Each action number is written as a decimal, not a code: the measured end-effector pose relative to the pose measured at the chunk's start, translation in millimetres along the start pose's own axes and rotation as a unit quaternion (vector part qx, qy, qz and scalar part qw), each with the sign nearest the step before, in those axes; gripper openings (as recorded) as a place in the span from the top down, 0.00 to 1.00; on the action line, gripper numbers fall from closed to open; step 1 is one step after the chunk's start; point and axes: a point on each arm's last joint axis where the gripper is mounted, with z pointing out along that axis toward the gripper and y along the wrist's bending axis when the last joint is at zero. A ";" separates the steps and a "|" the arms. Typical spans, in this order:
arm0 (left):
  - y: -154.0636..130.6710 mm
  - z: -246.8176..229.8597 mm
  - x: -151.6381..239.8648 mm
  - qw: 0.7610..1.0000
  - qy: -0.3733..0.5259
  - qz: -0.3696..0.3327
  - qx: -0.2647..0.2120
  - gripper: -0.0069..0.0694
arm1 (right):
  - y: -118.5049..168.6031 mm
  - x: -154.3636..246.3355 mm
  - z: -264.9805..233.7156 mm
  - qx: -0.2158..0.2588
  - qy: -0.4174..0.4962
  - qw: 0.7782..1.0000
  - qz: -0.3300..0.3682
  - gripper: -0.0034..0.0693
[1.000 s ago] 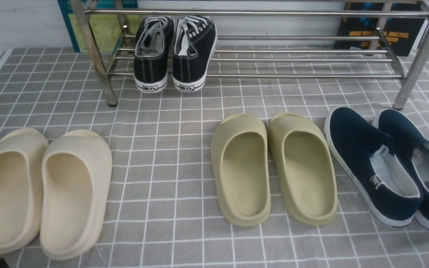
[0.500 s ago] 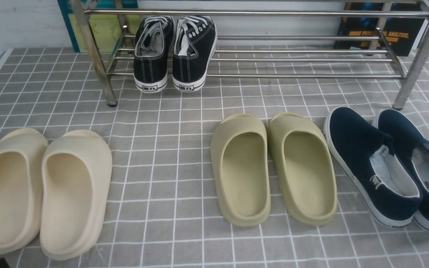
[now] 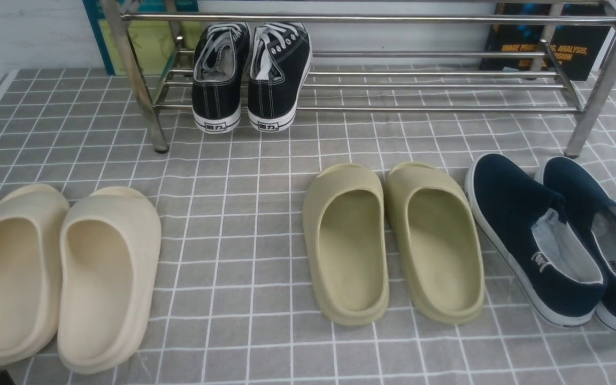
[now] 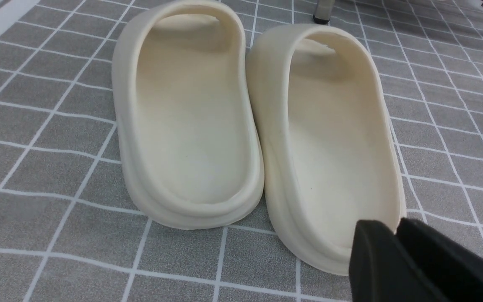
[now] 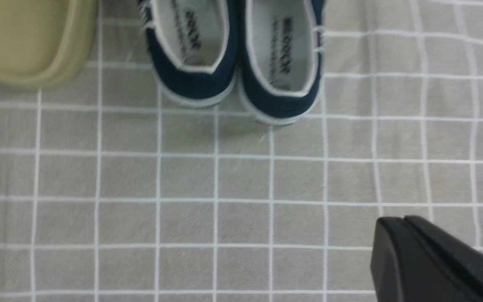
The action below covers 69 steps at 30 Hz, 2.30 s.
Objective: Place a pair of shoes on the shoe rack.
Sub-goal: Use the right arm to grab the shoe closest to it, then use the right arm to put a shoe into the shoe rack
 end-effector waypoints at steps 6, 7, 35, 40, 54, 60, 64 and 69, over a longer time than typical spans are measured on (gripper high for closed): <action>0.0 0.0 0.0 1.000 0.000 0.000 0.000 0.80 | 29.1 -33.6 43.9 -0.060 0.061 0.994 -0.063 0.91; 0.0 0.0 0.0 1.000 0.000 0.000 0.000 0.80 | 36.9 -40.4 56.1 -0.066 0.081 0.991 -0.078 0.87; 0.0 0.0 0.0 1.000 0.000 0.000 0.000 0.78 | 81.4 -82.6 205.4 -0.036 0.171 0.978 -0.118 0.89; 0.0 0.0 0.0 1.000 0.000 -0.001 0.000 0.78 | 82.2 -93.3 184.7 -0.045 0.170 0.978 -0.107 0.88; 0.0 0.0 0.0 1.000 0.000 -0.002 0.000 0.75 | 95.5 -158.3 134.8 -0.104 0.075 0.985 -0.118 0.88; 0.0 0.0 0.0 1.000 0.000 -0.002 0.000 0.74 | 101.4 -191.3 165.4 -0.084 0.084 0.984 -0.132 0.88; 0.0 0.0 0.0 1.000 0.000 -0.002 0.000 0.74 | 103.8 -216.9 175.6 -0.068 0.061 0.986 -0.139 0.88; 0.0 0.0 0.0 1.000 0.000 -0.002 0.000 0.73 | 109.1 -248.5 191.2 -0.059 0.019 0.988 -0.142 0.88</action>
